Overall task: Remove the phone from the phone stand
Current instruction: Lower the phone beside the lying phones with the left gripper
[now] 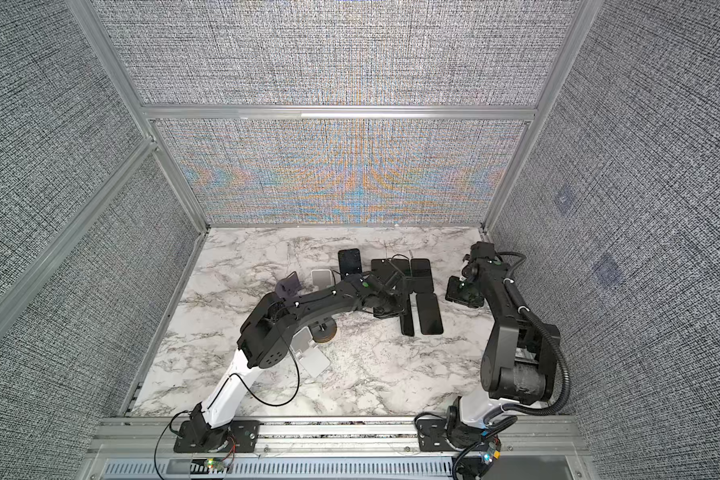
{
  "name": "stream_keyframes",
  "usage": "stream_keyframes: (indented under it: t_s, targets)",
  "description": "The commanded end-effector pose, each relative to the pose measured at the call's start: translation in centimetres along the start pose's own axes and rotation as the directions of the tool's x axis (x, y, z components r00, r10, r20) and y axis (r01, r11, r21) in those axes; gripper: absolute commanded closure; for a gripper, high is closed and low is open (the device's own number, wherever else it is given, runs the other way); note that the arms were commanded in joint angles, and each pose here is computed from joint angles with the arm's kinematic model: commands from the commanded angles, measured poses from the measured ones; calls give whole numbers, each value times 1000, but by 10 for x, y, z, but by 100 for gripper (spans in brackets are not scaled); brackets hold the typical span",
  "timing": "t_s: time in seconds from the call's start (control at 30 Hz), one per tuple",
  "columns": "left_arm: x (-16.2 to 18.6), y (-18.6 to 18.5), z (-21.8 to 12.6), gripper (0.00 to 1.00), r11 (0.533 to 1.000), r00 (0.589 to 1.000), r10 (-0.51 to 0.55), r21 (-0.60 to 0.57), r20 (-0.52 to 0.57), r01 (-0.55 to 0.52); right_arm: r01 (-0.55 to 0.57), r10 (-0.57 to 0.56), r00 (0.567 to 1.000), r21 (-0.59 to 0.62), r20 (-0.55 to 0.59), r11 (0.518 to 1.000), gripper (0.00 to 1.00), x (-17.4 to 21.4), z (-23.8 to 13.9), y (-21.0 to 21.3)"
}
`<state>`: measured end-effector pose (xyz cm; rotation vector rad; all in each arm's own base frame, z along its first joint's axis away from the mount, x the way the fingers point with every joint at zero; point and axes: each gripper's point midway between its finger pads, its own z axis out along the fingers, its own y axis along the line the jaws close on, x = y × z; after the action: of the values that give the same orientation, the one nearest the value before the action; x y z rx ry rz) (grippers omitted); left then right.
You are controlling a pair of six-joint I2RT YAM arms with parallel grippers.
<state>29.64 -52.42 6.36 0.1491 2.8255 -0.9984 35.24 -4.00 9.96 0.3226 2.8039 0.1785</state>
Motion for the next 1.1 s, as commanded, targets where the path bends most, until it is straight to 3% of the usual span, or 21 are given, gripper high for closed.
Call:
stream_keyframes:
  t_s: [0.0, 0.23, 0.57, 1.07]
  targets:
    - [-2, -5, 5, 100, 999, 999, -42, 32, -10, 42, 25, -27, 999, -50, -45, 998, 50, 7, 5, 8]
    - [-4, 1, 15, 100, 992, 993, -114, 44, -35, 116, 21, -23, 999, -48, -32, 999, 69, 0, 20, 6]
    - [-7, 9, 24, 98, 992, 992, -113, 44, -46, 115, -16, 16, 1000, -24, -16, 1000, 93, -7, 42, -2]
    - [-8, 22, 34, 94, 990, 989, -131, 49, -63, 134, -44, 38, 995, -62, -96, 997, 94, 6, 75, 1]
